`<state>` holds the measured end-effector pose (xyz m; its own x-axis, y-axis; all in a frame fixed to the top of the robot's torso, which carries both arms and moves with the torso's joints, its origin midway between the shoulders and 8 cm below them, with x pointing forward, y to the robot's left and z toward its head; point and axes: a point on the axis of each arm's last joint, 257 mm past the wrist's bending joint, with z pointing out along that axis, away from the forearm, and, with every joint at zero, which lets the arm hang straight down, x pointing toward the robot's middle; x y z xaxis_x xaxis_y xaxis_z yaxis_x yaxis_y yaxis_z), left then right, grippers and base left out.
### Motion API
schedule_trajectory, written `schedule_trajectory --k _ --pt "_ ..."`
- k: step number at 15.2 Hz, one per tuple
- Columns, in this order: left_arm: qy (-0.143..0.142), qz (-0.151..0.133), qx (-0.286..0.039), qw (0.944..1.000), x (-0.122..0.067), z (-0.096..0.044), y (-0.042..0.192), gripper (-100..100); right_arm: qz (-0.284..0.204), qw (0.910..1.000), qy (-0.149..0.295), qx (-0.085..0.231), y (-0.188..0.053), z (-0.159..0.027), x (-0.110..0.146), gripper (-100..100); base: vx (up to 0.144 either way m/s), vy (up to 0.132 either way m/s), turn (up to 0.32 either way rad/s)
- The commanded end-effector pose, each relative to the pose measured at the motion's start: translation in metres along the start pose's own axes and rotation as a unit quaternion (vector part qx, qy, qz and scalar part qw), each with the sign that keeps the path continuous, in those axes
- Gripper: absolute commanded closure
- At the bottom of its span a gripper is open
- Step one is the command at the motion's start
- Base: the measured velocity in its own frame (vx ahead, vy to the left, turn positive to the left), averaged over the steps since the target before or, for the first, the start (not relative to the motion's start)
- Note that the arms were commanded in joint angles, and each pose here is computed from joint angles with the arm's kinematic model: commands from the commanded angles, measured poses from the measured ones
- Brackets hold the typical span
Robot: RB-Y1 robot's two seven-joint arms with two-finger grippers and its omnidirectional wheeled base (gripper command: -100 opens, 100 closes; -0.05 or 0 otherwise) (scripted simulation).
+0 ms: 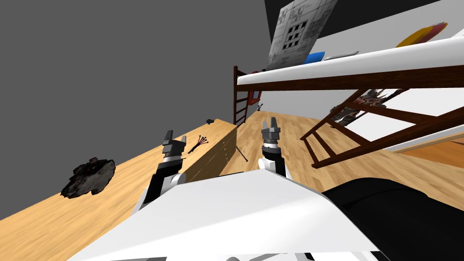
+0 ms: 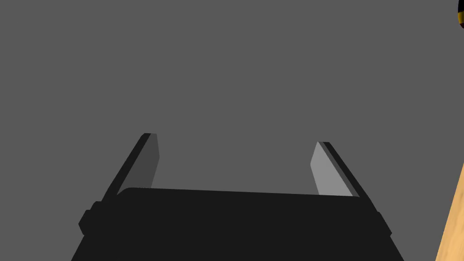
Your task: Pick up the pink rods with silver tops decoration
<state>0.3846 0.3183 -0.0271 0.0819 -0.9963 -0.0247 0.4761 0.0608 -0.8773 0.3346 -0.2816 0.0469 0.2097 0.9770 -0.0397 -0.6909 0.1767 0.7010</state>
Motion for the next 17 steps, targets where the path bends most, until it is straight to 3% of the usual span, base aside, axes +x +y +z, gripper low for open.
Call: schedule_trajectory --k 1,6,8,13,15,17 --pt "0.002 -0.008 -0.018 0.9998 -0.003 0.001 0.009 -100 0.0 1.0 0.0 0.0 0.0 0.0 0.0 0 0.01 -0.002 -0.05" --pt "0.005 -0.038 -0.073 0.9966 -0.018 0.003 0.035 -100 0.0 1.0 0.0 0.0 0.0 0.0 0.0 0 0.013 0.0 -0.057" --pt "0.004 -0.038 -0.083 0.9959 -0.019 0.002 0.04 -100 0.0 1.0 0.0 0.0 0.0 0.0 0.0 0 0.014 0.0 -0.034" --pt "-0.007 -0.076 -0.143 0.9868 -0.038 0.001 0.067 -100 0.0 1.0 0.0 0.0 0.0 0.0 0.0 0 0.015 0.0 -0.065" --pt "-0.009 -0.076 -0.155 0.9849 -0.039 -0.001 0.073 -100 0.0 1.0 0.0 0.0 0.0 0.0 0.0 0 0.016 0.002 -0.038" --pt "-0.016 -0.09 -0.179 0.9796 -0.047 -0.003 0.084 -100 0.0 1.0 0.0 0.0 0.0 0.0 0.0 0 0.015 -0.002 -0.061"
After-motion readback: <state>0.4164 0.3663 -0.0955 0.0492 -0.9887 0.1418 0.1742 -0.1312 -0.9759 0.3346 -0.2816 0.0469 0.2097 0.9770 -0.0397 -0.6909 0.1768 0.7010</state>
